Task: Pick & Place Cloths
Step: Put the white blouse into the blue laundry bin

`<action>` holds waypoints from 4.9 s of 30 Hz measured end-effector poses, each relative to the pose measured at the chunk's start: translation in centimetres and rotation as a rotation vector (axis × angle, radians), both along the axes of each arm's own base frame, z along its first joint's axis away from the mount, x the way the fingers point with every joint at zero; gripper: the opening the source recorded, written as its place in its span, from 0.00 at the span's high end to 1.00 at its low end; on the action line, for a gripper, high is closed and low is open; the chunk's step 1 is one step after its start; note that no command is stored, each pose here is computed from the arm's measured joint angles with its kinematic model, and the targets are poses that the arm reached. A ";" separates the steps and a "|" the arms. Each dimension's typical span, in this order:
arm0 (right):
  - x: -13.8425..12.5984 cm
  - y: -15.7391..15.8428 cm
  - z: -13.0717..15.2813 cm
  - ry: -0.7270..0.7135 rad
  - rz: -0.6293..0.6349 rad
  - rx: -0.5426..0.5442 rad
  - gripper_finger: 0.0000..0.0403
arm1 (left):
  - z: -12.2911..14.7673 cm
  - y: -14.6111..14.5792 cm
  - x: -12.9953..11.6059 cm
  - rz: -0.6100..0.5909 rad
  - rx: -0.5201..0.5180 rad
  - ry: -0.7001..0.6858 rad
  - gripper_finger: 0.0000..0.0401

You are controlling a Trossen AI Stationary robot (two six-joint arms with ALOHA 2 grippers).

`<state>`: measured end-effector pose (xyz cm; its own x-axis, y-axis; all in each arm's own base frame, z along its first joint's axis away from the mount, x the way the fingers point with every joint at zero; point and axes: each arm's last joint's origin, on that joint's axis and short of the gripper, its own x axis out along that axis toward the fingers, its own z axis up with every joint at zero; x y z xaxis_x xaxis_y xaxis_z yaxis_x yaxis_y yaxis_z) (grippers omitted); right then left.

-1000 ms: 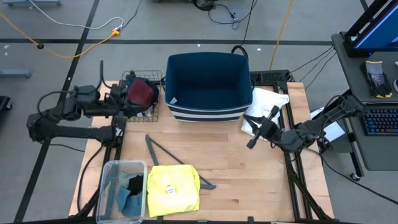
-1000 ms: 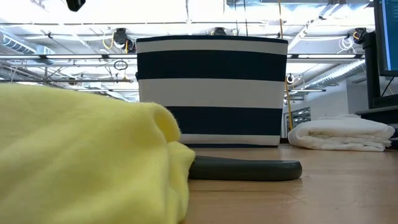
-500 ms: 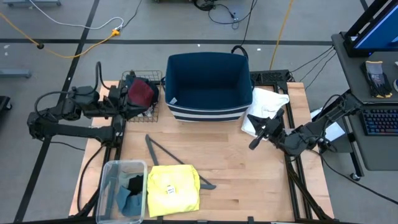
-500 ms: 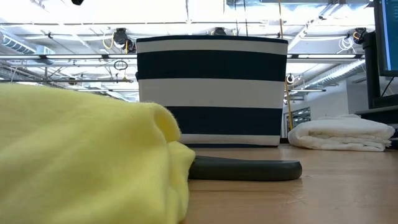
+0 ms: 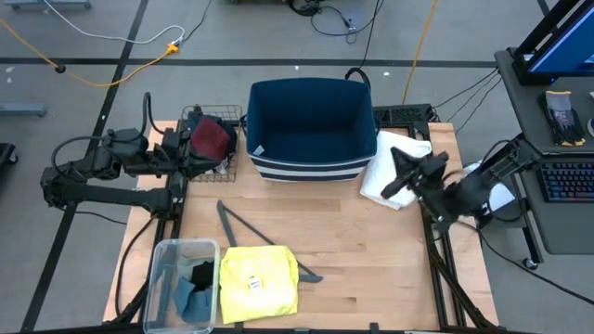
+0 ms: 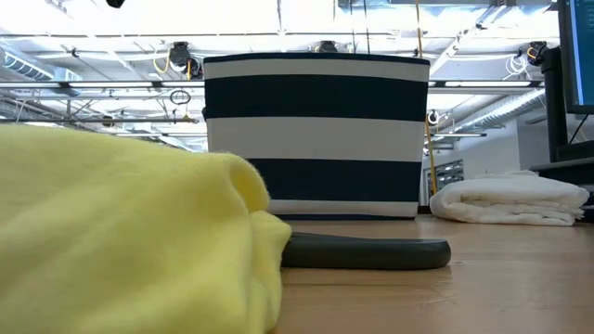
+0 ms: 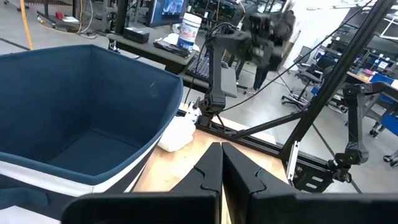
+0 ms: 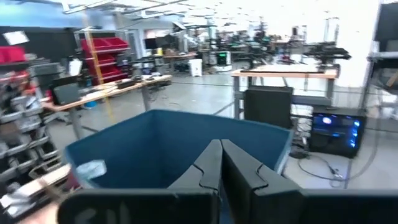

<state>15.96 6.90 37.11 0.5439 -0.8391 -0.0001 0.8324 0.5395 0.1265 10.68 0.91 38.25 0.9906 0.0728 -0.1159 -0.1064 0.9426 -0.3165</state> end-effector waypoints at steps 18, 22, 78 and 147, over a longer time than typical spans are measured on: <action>-0.4 -4.8 2.2 0.043 -0.256 -0.020 1.00 | -0.1 -0.2 0.0 -0.066 -0.011 0.012 0.99; -1.0 -6.3 2.5 0.048 -0.342 -0.020 1.00 | -0.2 -0.3 0.0 -0.086 -0.014 0.016 0.98; -0.8 -11.4 9.5 0.281 -0.530 -0.234 1.00 | -7.6 -0.2 -2.0 -0.032 0.136 -0.129 0.99; -5.2 -19.9 -7.8 0.121 -0.763 1.226 0.44 | -8.0 -0.6 -2.0 -0.156 0.079 -0.104 0.98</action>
